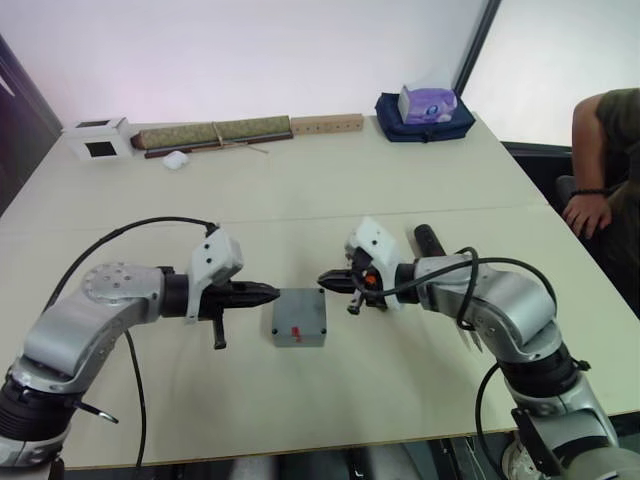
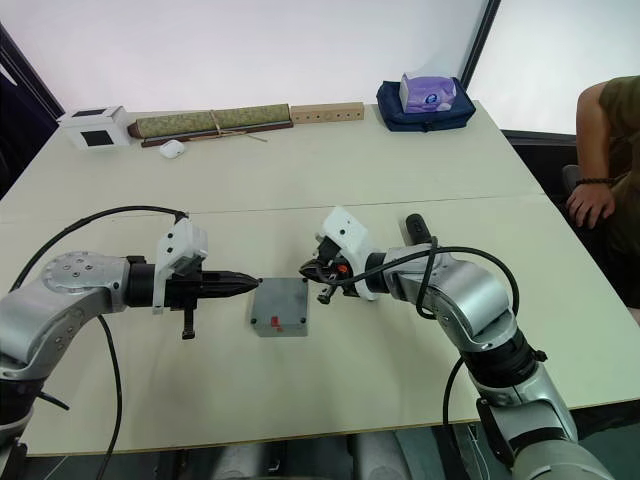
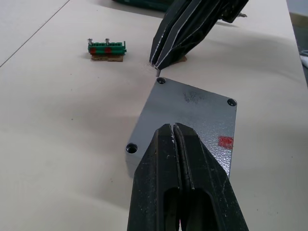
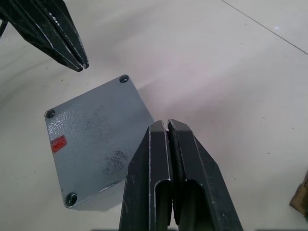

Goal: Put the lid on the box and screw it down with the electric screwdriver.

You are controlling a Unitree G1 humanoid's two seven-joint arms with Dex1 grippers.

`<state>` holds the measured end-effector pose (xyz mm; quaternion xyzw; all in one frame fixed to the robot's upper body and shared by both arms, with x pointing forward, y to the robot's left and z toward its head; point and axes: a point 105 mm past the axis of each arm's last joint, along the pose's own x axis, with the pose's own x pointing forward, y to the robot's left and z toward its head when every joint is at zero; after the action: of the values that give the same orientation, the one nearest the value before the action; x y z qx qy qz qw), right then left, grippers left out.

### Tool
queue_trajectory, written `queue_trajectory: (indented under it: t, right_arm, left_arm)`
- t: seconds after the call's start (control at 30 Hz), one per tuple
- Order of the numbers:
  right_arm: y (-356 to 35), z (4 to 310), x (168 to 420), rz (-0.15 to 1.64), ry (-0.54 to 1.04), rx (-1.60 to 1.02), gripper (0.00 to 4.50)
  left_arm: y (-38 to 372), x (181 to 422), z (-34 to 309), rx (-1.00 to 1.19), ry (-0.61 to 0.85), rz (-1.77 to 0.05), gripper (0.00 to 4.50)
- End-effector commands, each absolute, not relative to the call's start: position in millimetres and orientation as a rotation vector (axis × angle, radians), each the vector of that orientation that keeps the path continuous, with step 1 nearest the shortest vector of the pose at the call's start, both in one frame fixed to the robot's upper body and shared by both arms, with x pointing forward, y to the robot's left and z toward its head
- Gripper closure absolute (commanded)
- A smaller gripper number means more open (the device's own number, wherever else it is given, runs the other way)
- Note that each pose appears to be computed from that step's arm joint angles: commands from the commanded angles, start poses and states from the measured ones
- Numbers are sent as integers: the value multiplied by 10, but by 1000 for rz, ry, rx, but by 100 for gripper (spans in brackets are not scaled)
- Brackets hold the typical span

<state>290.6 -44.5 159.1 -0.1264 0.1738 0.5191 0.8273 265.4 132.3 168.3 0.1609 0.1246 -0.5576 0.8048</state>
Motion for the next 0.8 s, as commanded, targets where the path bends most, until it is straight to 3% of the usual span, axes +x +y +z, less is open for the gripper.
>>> queue_trajectory:
  t: [0.03, 0.33, 0.8]
  right_arm:
    - [-390, 1690, 2870, 1133, 321, -292, 447]
    - [-423, 1602, 2893, 1117, 341, -318, 447]
    - [-443, 1714, 2914, 1111, 309, -326, 447]
  left_arm:
    - [1301, 2624, 1780, 372, 217, -1198, 450]
    - [1296, 2612, 1774, 373, 219, -1197, 450]
    - [1286, 2616, 1767, 377, 220, -1199, 450]
